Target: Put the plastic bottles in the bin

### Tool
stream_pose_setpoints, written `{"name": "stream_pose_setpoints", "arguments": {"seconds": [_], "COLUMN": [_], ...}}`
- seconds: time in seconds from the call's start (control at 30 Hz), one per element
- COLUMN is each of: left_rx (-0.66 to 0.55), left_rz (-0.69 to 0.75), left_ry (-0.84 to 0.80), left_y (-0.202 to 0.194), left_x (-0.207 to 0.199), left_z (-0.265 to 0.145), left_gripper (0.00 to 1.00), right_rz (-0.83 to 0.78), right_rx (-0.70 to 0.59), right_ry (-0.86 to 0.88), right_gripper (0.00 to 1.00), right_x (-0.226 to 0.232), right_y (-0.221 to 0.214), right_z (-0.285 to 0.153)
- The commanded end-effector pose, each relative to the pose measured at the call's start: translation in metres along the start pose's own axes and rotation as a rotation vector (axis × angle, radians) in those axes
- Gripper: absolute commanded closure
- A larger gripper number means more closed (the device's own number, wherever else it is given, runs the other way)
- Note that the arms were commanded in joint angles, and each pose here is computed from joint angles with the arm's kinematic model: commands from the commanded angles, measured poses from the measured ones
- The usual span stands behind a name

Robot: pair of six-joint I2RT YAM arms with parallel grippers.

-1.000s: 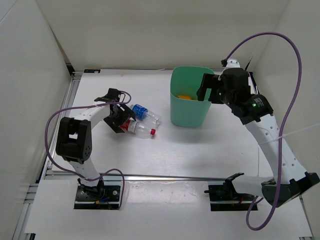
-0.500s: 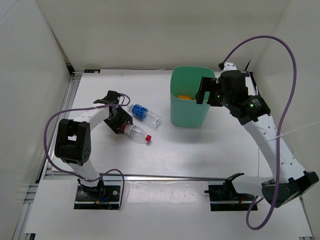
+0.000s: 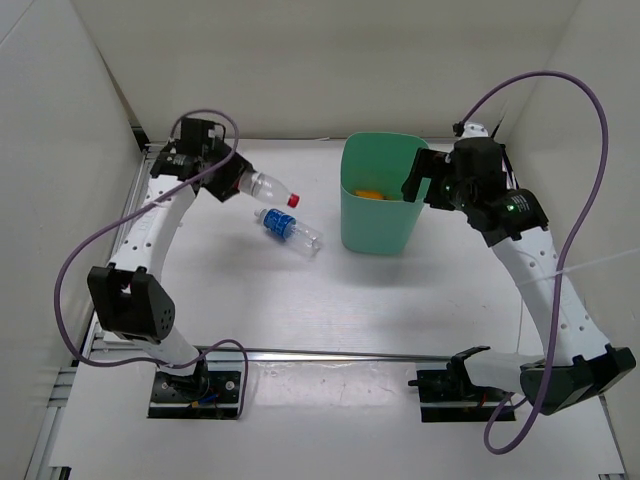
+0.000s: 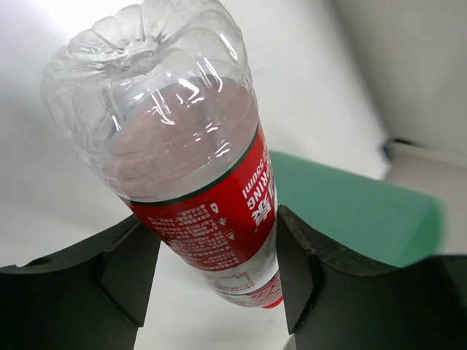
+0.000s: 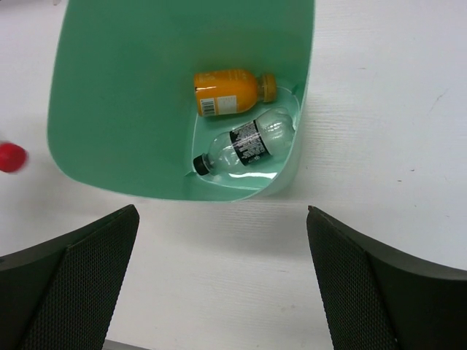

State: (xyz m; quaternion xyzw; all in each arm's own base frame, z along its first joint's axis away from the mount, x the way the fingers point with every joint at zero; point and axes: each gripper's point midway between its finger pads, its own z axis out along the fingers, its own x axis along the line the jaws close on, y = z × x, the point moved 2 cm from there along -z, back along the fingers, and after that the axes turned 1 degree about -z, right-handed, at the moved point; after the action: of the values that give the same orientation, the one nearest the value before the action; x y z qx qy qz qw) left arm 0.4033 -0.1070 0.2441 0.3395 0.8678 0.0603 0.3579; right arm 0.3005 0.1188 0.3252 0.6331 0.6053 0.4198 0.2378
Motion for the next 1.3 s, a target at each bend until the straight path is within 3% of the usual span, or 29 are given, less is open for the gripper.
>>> {"name": "stream_pose_setpoints", "arguments": {"seconds": [0.0, 0.2, 0.3, 0.37, 0.53, 0.7, 0.87, 1.07, 1.1, 1.17, 1.27], "left_rx": [-0.080, -0.056, -0.076, -0.047, 0.004, 0.047, 0.019, -0.028, -0.036, -0.041, -0.099], "left_rz": [-0.026, 0.022, 0.076, 0.123, 0.230, 0.396, 0.513, 0.596, 0.594, 0.611, 0.610], "left_ry": [-0.164, -0.461, -0.610, -0.660, -0.703, -0.720, -0.672, -0.638, -0.633, -0.635, -0.659], "left_y": [0.028, 0.046, 0.048, 0.035, -0.003, -0.068, -0.099, -0.114, -0.113, -0.116, -0.104], "left_x": [-0.050, -0.149, -0.190, -0.210, -0.233, -0.253, -0.252, -0.252, -0.252, -0.251, -0.260], "left_z": [-0.051, -0.085, -0.113, -0.104, -0.084, -0.061, -0.038, -0.027, -0.027, -0.031, -0.048], "left_gripper": [0.46, 0.46, 0.44, 0.44, 0.44, 0.44, 0.42, 0.26, 0.13, 0.01, 0.00], "right_rz": [0.010, 0.085, 0.092, 0.095, 0.252, 0.257, 0.238, 0.240, 0.238, 0.238, 0.234], "right_rx": [-0.039, -0.248, -0.261, -0.281, -0.331, -0.344, -0.294, -0.263, -0.251, -0.248, -0.226], "right_ry": [-0.009, -0.229, -0.304, -0.385, -0.581, -0.533, -0.505, -0.479, -0.474, -0.465, -0.461], "right_gripper": [0.01, 0.01, 0.01, 0.01, 0.01, 0.01, 0.01, 0.01, 0.01, 0.01, 0.01], "right_x": [-0.005, -0.055, -0.069, -0.082, -0.117, -0.112, -0.110, -0.107, -0.106, -0.105, -0.104], "right_y": [0.007, 0.037, 0.036, 0.036, 0.032, 0.032, 0.020, 0.011, 0.008, 0.007, 0.003], "right_z": [-0.011, -0.047, -0.054, -0.062, -0.098, -0.107, -0.100, -0.094, -0.091, -0.091, -0.082]}}
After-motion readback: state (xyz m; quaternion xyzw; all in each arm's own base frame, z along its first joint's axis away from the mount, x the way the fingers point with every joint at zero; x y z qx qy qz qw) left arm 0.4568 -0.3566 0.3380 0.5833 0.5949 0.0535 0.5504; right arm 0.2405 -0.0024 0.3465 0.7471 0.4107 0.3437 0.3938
